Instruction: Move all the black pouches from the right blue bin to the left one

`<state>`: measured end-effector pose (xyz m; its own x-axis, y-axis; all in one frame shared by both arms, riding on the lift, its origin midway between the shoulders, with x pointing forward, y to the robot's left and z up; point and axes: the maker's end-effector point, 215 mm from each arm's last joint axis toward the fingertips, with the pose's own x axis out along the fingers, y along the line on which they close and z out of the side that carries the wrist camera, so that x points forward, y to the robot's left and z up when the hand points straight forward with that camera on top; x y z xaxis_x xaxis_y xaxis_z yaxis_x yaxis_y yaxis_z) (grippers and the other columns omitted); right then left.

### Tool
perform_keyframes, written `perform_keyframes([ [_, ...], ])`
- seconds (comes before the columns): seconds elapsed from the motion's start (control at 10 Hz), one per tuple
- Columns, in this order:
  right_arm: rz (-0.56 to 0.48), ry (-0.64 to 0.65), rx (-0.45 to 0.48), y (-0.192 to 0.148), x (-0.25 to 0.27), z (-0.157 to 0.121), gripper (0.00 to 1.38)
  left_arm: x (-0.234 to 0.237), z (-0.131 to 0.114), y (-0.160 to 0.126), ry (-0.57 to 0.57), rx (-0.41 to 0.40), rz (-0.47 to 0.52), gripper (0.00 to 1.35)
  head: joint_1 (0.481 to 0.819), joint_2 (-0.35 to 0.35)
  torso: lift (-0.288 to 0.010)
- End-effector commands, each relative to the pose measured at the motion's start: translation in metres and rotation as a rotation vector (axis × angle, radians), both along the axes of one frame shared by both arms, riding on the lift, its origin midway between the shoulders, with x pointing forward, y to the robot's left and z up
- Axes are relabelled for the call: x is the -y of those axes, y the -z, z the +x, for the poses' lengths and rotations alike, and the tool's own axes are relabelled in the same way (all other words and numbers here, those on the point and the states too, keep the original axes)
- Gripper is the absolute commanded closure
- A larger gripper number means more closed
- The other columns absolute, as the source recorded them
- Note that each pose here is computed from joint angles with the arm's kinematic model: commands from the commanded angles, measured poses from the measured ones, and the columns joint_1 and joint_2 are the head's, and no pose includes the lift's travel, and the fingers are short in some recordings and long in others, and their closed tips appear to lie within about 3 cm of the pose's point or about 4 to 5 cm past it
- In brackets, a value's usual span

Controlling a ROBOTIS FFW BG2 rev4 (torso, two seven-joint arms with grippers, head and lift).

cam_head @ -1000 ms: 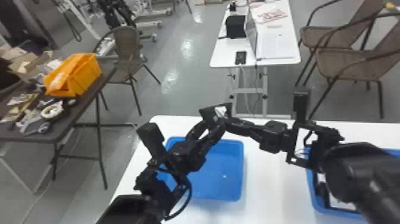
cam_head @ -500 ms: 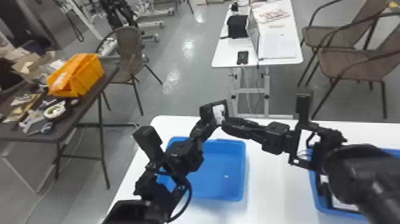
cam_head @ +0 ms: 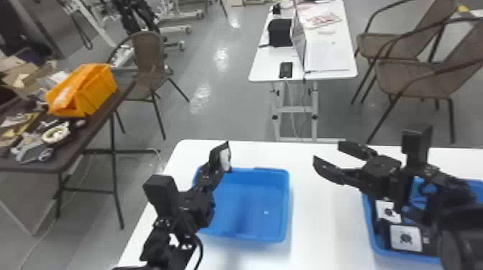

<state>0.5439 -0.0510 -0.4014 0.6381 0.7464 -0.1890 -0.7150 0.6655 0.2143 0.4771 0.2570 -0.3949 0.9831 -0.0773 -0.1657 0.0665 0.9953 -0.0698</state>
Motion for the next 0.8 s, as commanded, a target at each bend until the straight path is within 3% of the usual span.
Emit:
perform_keyframes([
  [0.0, -0.021, 0.061, -0.024, 0.022, 0.03, -0.014, 0.2, -0.012, -0.007, 0.028, -0.005, -0.067, 0.127, 1.22, 0.695, 0.222, 0.01],
  [0.3, -0.066, 0.094, -0.049, 0.044, 0.045, -0.033, 0.2, -0.011, -0.006, 0.07, 0.038, -0.148, 0.292, 1.22, 0.695, 0.2, 0.01],
  [0.5, -0.077, 0.112, -0.066, 0.055, 0.049, -0.039, 0.2, -0.006, -0.003, 0.089, 0.07, -0.182, 0.319, 1.22, 0.695, 0.19, 0.01],
  [0.6, -0.08, 0.118, -0.067, 0.056, 0.053, -0.039, 0.2, -0.006, -0.005, 0.096, 0.063, -0.206, 0.295, 1.04, 0.695, 0.186, 0.01],
  [0.7, -0.089, 0.131, -0.063, 0.056, 0.058, -0.04, 0.2, -0.008, -0.005, 0.084, 0.062, -0.162, 0.291, 0.41, 0.695, 0.183, 0.01],
])
